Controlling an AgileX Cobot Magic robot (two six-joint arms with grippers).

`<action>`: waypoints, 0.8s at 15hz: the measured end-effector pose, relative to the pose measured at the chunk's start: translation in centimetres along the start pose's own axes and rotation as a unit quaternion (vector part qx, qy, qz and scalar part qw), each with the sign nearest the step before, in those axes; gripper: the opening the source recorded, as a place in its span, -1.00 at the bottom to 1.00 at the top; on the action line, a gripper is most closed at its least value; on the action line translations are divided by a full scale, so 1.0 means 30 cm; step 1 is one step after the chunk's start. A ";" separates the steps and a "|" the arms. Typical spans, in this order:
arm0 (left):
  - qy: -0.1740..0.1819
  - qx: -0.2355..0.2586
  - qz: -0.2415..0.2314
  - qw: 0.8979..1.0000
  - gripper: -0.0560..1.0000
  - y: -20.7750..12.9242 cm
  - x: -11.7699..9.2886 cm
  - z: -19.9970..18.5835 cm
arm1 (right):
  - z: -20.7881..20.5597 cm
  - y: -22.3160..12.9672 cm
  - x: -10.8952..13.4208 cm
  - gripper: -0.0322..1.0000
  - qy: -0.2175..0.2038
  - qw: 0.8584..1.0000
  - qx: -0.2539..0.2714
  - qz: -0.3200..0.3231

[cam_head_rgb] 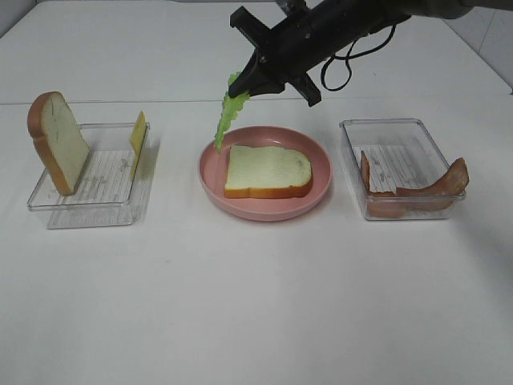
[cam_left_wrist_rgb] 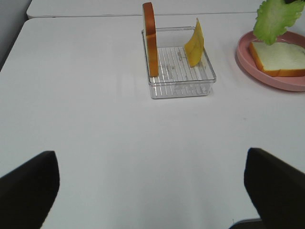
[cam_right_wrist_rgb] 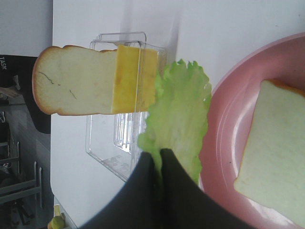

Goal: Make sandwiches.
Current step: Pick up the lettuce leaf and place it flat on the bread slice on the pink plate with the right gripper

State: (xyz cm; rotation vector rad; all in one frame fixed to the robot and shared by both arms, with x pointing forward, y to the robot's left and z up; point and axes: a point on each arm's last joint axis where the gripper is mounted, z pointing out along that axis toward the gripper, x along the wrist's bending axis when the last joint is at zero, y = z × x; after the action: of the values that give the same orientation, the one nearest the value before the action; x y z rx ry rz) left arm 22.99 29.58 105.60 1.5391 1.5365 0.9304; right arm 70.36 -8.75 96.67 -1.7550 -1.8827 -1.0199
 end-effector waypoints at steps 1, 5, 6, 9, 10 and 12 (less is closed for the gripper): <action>0.000 0.000 0.000 1.000 0.95 0.000 0.000 0.000 | 0.023 -0.003 -0.018 -0.88 0.004 1.000 0.005 0.011; 0.000 0.000 0.000 1.000 0.95 0.000 0.000 0.000 | 0.092 -0.020 -0.090 -0.88 -0.013 0.999 0.025 0.019; 0.000 0.000 0.000 1.000 0.95 0.000 0.000 0.000 | 0.091 -0.023 -0.104 -0.88 -0.036 0.999 0.029 0.007; 0.000 0.000 0.000 1.000 0.95 0.000 0.000 0.000 | 0.087 -0.026 -0.134 -0.88 -0.083 0.996 0.036 -0.009; 0.000 0.000 0.000 1.000 0.95 0.000 0.000 0.000 | 0.080 -0.024 -0.153 -0.88 -0.105 0.994 0.037 -0.012; 0.000 0.000 0.000 1.000 0.95 0.000 0.000 0.000 | 0.069 -0.021 -0.178 -0.88 -0.136 0.990 0.038 -0.021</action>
State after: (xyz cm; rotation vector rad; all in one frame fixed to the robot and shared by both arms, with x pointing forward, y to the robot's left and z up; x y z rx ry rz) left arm 22.99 29.58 105.60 1.5391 1.5365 0.9304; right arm 71.02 -10.97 91.39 -1.8956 -2.0987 -0.7406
